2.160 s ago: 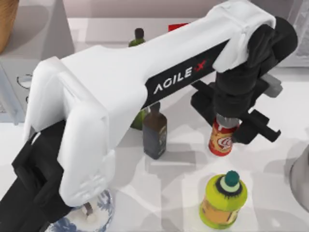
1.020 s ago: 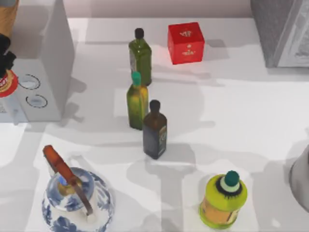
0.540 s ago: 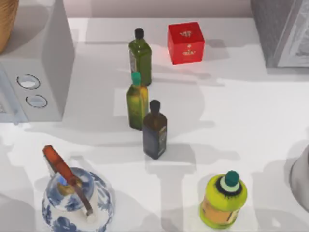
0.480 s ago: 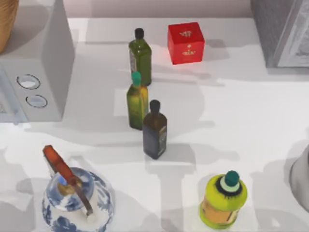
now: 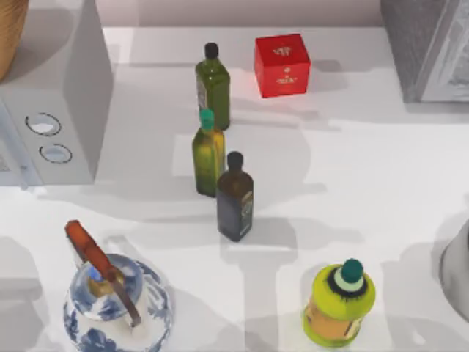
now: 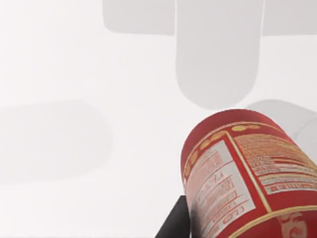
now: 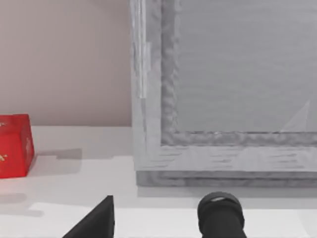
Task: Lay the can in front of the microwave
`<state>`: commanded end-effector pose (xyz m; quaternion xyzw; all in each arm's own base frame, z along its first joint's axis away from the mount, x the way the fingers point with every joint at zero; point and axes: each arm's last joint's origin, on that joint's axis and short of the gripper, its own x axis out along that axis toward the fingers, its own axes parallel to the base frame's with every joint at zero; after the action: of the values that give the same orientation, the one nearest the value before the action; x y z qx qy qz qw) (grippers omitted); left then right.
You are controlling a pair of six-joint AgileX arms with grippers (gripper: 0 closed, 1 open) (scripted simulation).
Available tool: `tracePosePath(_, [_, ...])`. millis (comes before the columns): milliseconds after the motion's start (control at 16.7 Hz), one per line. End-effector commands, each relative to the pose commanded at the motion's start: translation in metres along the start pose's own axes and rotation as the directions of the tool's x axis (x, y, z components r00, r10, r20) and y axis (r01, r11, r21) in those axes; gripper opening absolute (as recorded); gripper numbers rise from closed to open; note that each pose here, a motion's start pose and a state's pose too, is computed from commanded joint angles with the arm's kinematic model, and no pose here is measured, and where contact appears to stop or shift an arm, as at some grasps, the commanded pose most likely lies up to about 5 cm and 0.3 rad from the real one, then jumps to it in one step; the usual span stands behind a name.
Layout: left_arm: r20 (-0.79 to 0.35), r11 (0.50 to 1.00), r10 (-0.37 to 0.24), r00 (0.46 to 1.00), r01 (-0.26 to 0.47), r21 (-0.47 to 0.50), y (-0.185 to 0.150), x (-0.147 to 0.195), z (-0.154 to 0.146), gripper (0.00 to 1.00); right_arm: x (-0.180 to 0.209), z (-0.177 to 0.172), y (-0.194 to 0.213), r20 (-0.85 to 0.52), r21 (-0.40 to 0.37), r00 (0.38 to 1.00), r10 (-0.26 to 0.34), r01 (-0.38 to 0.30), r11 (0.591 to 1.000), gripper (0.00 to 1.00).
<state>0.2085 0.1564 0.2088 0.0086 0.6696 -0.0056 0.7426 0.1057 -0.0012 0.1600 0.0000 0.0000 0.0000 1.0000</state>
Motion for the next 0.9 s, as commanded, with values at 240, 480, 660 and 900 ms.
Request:
tracePosePath(240, [0.000,1.000,0.001,1.000,-0.001,0.004,-0.0007,0.0014,0.0003,0.00,0.0000,0.0000,0.0000,0.000,0.000,1.000,0.000,0.000,1.000,1.00])
tracePosePath(480, [0.001,1.000,0.000,1.000,0.000,0.001,-0.0001,0.0071,-0.0002,0.00,0.0000,0.0000,0.0000,0.000,0.000,1.000,0.000,0.000,1.000,1.00])
tracePosePath(660, [0.000,1.000,0.000,1.000,0.000,0.000,0.0000,0.0080,-0.0003,0.00,0.0000,0.0000,0.0000,0.000,0.000,1.000,0.000,0.000,1.000,1.00])
tracePosePath(900, [0.000,1.000,0.000,1.000,0.000,0.000,0.0000,0.0080,-0.0003,0.23,0.0000,0.0000,0.0000,0.000,0.000,1.000,0.000,0.000,1.000,1.00])
